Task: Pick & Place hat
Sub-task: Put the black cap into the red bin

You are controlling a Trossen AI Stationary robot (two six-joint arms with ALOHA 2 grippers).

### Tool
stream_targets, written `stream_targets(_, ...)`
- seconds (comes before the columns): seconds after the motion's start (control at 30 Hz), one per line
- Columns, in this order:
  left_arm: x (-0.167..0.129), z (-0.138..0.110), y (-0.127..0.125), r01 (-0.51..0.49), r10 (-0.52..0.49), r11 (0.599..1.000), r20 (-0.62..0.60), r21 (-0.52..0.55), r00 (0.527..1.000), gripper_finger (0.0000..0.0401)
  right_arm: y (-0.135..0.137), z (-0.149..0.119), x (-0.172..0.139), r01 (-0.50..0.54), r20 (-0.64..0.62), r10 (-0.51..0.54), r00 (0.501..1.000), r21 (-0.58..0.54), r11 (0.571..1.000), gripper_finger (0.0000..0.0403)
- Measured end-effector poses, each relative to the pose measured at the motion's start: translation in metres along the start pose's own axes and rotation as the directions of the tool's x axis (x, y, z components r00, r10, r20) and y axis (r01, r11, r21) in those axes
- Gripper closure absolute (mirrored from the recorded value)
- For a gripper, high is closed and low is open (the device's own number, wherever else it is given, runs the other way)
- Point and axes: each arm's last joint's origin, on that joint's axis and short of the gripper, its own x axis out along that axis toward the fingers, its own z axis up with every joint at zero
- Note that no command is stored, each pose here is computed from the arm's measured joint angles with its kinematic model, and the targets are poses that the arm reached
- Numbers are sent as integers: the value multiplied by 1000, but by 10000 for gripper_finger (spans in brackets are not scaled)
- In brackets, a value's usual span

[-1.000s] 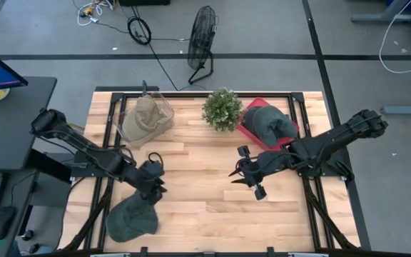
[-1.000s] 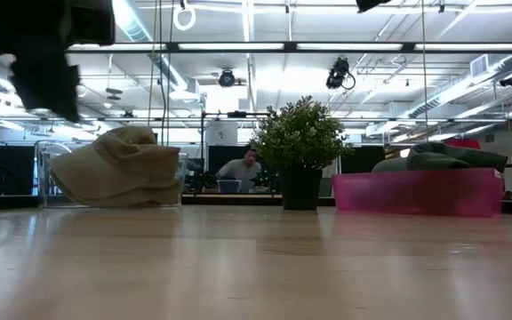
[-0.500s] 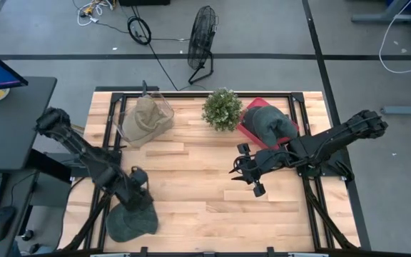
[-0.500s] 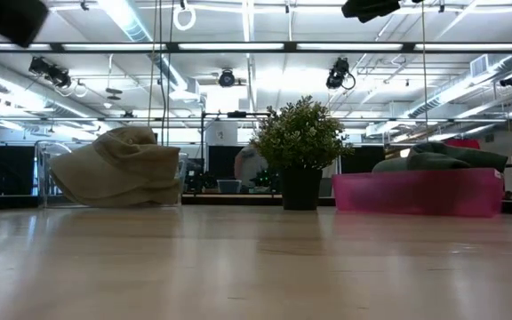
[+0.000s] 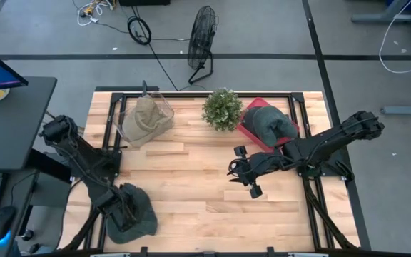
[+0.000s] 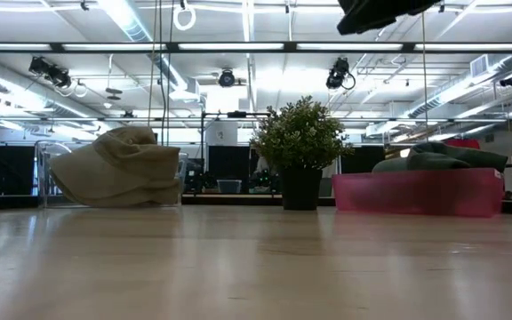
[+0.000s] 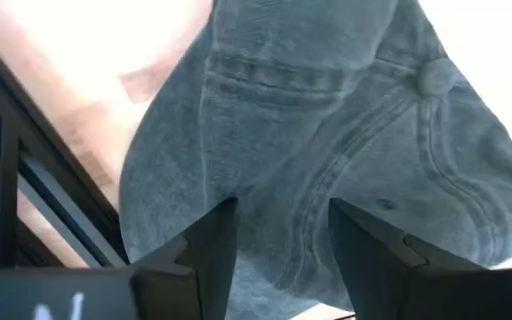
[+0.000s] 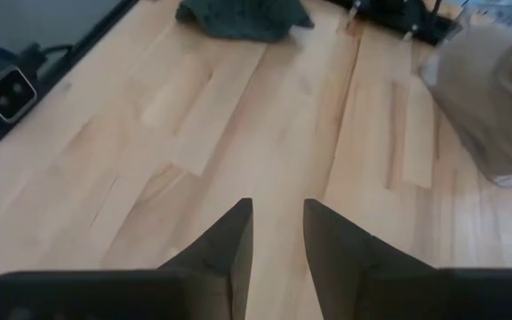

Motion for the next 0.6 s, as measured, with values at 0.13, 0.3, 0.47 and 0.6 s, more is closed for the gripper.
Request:
stream_targets(0.13, 3, -5, 1, -7, 7, 1000, 6, -14, 1000, 220, 2, -4, 13, -7, -39, 7, 999, -9, 1000, 298)
stream_targets(0.3, -4, -7, -8, 65, -65, 993, 1, 102, 998, 220, 4, -7, 28, -15, -65, 11, 998, -62, 998, 298)
stream_targets(0.47, -25, -4, -18, 52, -56, 990, 29, 128, 998, 220, 6, -7, 39, -17, -56, 9, 998, -129, 992, 298)
stream_targets(0.6, -38, -3, -13, -35, 27, 995, 79, 95, 996, 220, 6, -5, 41, -11, -36, 6, 999, -140, 990, 298)
